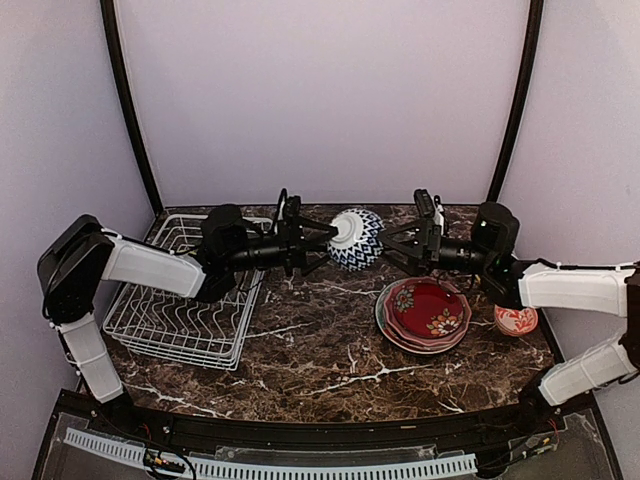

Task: Unload the mixed dishes from the dish rack
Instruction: Pass from the left arm to the right

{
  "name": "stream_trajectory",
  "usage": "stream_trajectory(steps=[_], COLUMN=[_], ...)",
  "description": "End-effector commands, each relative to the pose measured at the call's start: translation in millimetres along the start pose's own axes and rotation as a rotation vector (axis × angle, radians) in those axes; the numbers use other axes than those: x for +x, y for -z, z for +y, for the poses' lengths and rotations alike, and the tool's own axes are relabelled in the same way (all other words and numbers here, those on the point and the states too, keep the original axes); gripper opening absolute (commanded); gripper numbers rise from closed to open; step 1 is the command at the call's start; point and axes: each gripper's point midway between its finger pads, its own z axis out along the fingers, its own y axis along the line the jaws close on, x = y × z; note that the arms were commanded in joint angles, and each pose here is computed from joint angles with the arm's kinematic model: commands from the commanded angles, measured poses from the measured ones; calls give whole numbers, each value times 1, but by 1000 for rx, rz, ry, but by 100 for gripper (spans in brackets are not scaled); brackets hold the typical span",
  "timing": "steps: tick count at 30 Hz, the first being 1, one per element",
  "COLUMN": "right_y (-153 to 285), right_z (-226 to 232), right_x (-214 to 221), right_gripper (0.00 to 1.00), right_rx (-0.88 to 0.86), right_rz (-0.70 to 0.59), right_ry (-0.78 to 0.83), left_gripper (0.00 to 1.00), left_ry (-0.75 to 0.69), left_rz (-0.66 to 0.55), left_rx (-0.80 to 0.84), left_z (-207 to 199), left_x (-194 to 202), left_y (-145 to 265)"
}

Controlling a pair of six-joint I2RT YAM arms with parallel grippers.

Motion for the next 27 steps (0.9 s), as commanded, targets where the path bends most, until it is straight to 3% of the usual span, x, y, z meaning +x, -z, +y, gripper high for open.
stream_trajectory(steps=[1, 10, 14, 17, 19, 22, 27], right_y=[-4, -5, -7, -7, -8, -8, -2], right_z=[30, 43, 46, 52, 51, 54, 50], right_x=[-4, -4, -6, -8, -8, -10, -9], right_gripper=[85, 49, 23, 10, 1, 0, 0], right_rx=[-118, -225, -246, -270, -270, -274, -238], right_rz=[-24, -47, -42, -44, -36, -34, -44], right_ry=[43, 72, 73, 93, 97, 102, 119], left_gripper=[37, 37, 37, 38, 45, 58, 96], left_ry=[-40, -19, -19, -20, -26, -27, -71], left_rz=[-9, 33, 36, 45, 46, 39, 3], left_rx=[184, 192, 190, 205, 198, 188, 123], left_z=[-46, -38, -36, -36, -32, -27, -12], left_x=[0, 13, 13, 14, 15, 15, 13], left_y=[-6, -18, -20, -21, -20, -19, -11])
